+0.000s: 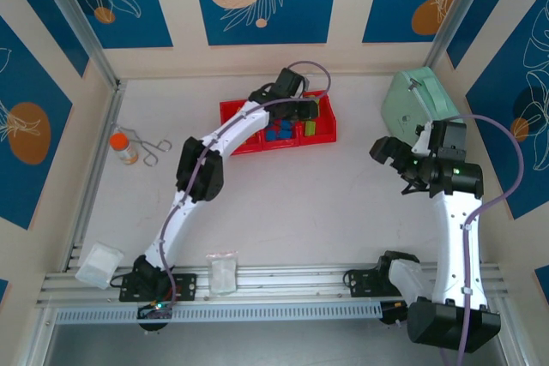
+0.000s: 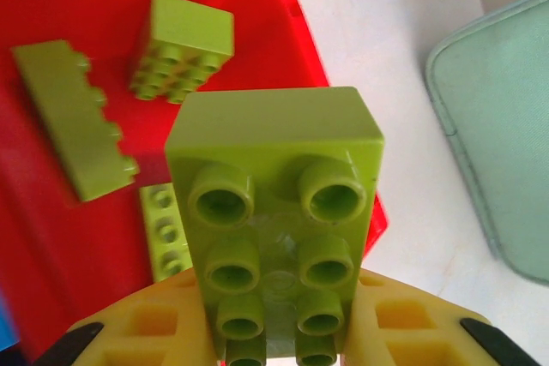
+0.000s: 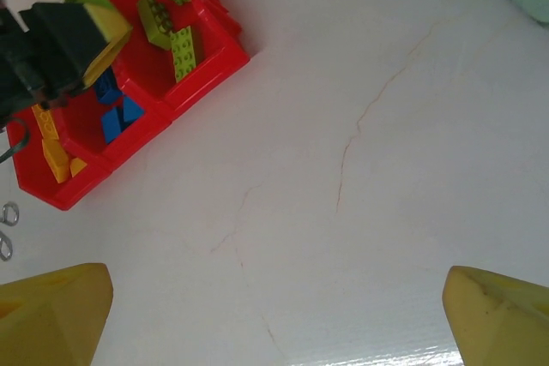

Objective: Sort the legos into containers by color
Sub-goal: Place the lego in the container.

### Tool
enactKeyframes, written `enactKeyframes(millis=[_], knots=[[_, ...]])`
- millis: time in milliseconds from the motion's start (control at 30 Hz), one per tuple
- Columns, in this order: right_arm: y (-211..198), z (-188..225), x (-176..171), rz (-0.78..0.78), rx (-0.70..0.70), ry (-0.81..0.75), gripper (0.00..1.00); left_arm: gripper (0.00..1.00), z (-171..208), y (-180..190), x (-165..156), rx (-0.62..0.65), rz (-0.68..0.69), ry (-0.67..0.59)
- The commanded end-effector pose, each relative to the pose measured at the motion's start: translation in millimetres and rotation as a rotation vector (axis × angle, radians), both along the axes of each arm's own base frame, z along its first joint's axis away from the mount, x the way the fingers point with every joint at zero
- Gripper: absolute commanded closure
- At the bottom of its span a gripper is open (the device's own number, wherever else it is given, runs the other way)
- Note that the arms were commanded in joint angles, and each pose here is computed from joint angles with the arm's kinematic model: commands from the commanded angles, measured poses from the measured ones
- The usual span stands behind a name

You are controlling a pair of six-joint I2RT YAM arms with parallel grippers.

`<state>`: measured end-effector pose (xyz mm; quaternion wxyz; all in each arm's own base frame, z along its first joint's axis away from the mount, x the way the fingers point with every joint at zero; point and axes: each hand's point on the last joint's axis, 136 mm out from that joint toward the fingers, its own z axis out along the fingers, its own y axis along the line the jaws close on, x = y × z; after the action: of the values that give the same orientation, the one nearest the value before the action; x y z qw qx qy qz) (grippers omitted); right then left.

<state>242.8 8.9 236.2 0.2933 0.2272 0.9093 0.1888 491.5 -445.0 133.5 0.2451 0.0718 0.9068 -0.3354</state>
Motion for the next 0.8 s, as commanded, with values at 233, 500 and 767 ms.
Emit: enactKeyframes(millis=[233, 500, 767], knots=[[5.7, -7.9, -9.7, 0.029, 0.028, 0.03, 0.01, 0.66, 19.2, -25.8, 10.9, -0.09, 0.054, -0.056], [10.8, -13.0, -11.2, 0.039, 0.06, 0.037, 0.01, 0.29, 32.5, -13.1, 11.1, -0.034, 0.064, -0.096], [4.5, -17.2, -16.6, 0.002, 0.037, 0.049, 0.01, 0.12, 92.6, 9.5, -3.0, 0.016, -0.016, -0.225]])
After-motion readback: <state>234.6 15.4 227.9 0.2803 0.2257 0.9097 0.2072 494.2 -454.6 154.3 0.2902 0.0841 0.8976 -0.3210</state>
